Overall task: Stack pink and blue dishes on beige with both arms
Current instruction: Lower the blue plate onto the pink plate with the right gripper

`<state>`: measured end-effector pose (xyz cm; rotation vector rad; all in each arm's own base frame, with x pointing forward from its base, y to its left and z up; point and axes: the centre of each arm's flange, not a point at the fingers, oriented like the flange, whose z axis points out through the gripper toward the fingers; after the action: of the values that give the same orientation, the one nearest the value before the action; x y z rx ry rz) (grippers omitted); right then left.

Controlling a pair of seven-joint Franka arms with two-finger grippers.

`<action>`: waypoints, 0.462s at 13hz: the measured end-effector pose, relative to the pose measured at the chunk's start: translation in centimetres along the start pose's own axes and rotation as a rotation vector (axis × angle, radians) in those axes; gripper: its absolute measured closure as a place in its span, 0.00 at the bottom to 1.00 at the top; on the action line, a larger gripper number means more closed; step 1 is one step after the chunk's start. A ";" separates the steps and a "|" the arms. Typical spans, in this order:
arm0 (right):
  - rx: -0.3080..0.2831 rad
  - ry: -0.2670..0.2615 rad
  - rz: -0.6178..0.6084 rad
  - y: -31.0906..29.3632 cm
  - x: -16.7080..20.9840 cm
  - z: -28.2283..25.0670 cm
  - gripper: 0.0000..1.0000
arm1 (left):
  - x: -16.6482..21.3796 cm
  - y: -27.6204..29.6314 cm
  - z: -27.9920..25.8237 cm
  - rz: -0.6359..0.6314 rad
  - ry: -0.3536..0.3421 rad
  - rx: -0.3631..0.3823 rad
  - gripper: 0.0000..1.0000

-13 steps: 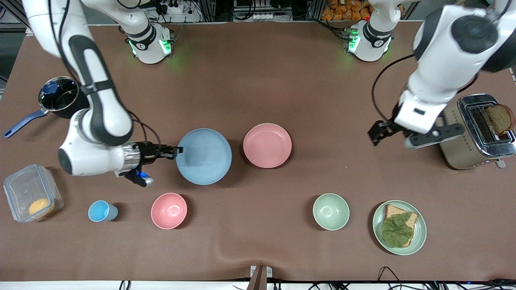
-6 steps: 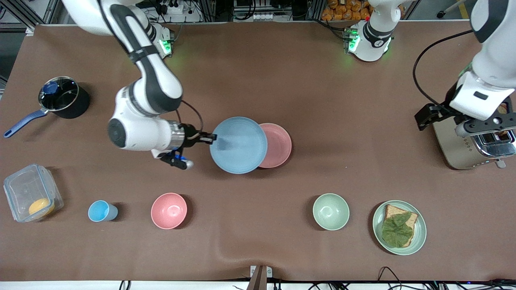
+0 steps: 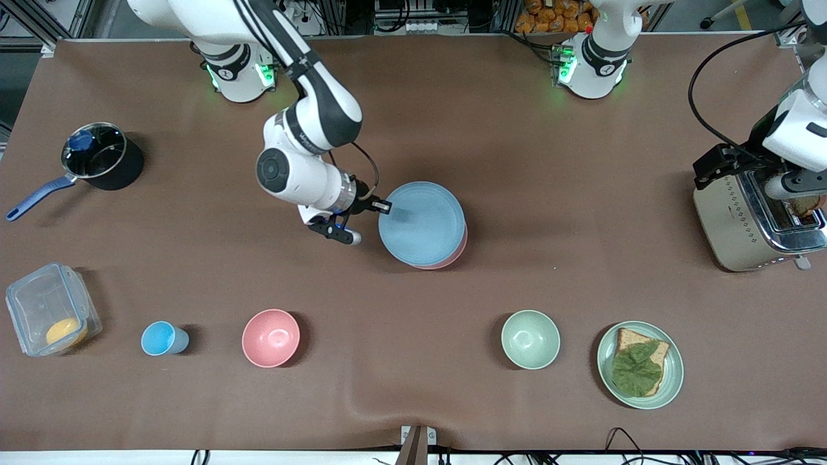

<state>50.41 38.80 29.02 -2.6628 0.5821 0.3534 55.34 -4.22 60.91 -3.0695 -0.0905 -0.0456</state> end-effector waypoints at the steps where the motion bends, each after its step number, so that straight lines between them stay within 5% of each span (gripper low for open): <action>1: 0.000 0.015 0.007 0.0 -0.6 0.9 0.95 | -0.2 0.2 -0.1 0.007 -0.005 0.000 0.00; 6: 0.002 0.063 0.033 0.6 -0.4 3.0 0.95 | -0.4 1.0 0.6 0.021 -0.022 0.001 0.00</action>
<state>49.31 39.67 26.27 -2.6737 0.6455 0.2785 55.05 -5.15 60.20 -3.0699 -0.0589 -0.0105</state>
